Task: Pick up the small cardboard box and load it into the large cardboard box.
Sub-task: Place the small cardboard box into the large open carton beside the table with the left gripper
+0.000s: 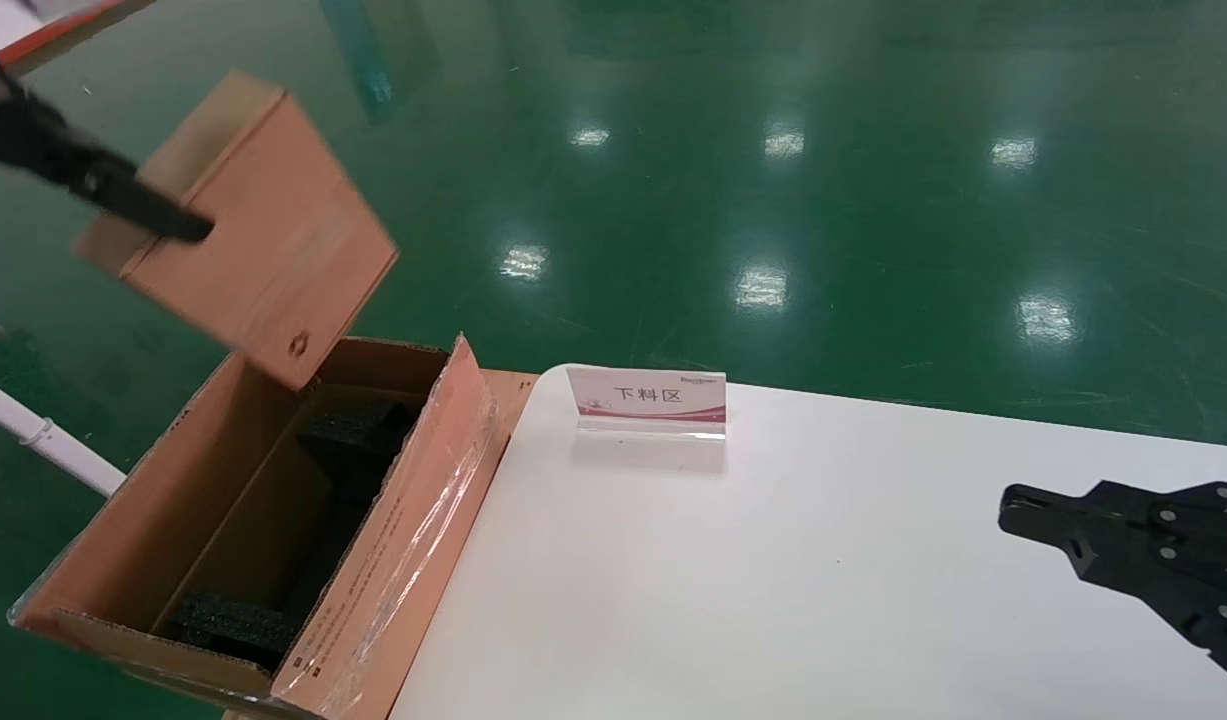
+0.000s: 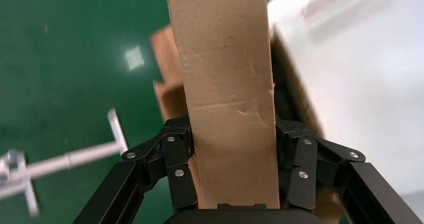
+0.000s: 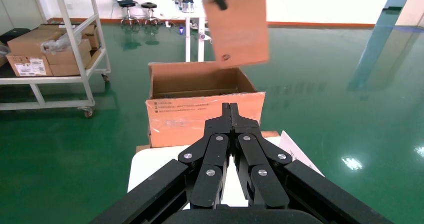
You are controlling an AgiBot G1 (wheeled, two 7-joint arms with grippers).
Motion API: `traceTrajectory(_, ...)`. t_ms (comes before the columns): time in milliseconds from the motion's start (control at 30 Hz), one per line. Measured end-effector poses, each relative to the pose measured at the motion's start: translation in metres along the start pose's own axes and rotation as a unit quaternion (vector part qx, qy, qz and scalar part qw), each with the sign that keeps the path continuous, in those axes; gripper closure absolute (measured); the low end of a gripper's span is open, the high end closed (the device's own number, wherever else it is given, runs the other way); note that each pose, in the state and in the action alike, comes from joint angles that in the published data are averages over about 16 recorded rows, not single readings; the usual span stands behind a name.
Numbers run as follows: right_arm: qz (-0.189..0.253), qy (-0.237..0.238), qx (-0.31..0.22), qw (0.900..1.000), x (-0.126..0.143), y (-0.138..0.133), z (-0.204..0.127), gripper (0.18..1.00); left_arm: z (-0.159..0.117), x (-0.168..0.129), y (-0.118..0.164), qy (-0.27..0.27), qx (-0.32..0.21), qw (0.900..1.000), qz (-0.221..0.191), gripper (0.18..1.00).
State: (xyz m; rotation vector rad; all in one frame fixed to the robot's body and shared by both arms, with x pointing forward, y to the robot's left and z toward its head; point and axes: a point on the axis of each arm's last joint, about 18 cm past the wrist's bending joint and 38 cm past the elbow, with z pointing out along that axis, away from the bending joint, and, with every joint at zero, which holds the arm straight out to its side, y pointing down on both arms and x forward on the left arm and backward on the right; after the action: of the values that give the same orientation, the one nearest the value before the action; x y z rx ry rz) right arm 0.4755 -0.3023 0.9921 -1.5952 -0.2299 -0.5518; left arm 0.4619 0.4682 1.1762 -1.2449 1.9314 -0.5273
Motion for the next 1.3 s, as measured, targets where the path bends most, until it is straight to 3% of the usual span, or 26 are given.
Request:
traceTrajectory(333,0.000,0.000,0.000,1.000,0.000,0.000,0.000,0.986,0.025,-0.011,0.039,0.003,-0.086,0.9953,-0.044,0.733)
traceTrajectory(700,0.000,0.000,0.000,1.000,0.000,0.000,0.000,0.982,0.048,-0.018,0.068,0.017,-0.116,0.9888,-0.092,0.733)
traceTrajectory(1100,0.000,0.000,0.000,1.000,0.000,0.000,0.000,0.904,0.073,-0.018,0.089,0.032,-0.128,0.9839,-0.120,0.734)
traceTrajectory(1300,0.000,0.000,0.000,1.000,0.000,0.000,0.000,0.815,0.085,-0.017,0.098,0.034,-0.135,0.9820,-0.128,0.734)
